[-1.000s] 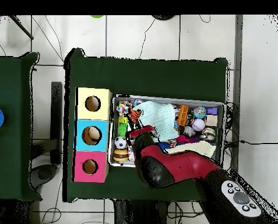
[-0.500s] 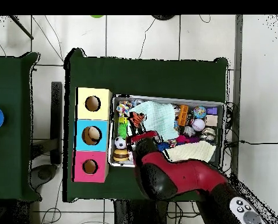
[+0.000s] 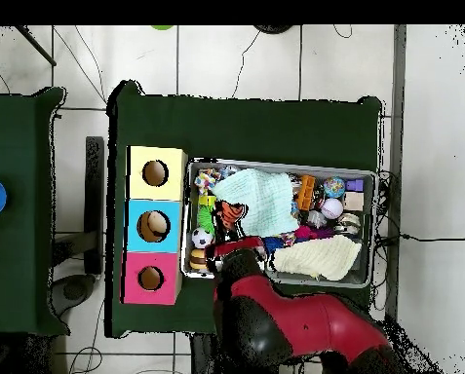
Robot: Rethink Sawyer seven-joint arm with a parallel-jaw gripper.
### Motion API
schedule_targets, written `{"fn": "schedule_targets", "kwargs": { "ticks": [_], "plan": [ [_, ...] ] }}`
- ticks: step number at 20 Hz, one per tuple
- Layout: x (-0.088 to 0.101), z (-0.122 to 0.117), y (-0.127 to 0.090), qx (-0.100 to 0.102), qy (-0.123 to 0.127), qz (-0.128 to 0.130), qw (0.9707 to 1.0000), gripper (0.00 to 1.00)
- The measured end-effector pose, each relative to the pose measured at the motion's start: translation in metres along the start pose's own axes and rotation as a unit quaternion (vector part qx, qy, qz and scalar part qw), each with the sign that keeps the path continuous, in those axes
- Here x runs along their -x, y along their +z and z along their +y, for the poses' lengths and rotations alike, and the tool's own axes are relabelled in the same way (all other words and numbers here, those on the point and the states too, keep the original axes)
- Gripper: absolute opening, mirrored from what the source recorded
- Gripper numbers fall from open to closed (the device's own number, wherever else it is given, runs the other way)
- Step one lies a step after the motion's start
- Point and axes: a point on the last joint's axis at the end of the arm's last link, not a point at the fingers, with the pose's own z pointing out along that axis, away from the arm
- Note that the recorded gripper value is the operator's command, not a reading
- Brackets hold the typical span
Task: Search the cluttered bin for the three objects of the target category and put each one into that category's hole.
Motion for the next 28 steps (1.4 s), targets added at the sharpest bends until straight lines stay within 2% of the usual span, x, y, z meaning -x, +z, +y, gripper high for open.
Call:
{"fn": "schedule_targets", "kwargs": {
  "ticks": [2,7,12,16,19,28],
  "plan": [
    [0.000,0.006,-0.009,-0.007,0.002,0.002,1.0000,0.00],
    [-0.002,0.025,-0.018,-0.008,0.000,0.010,0.9999,0.00],
    [-0.009,0.059,-0.019,0.003,-0.012,0.024,0.9996,0.00],
    [-0.022,0.098,-0.018,0.014,-0.023,0.046,0.9986,0.00],
    [-0.028,0.114,-0.017,0.017,-0.025,0.052,0.9982,0.00],
    [-0.041,0.138,-0.006,0.021,-0.019,0.046,0.9986,0.00]
  ]
}}
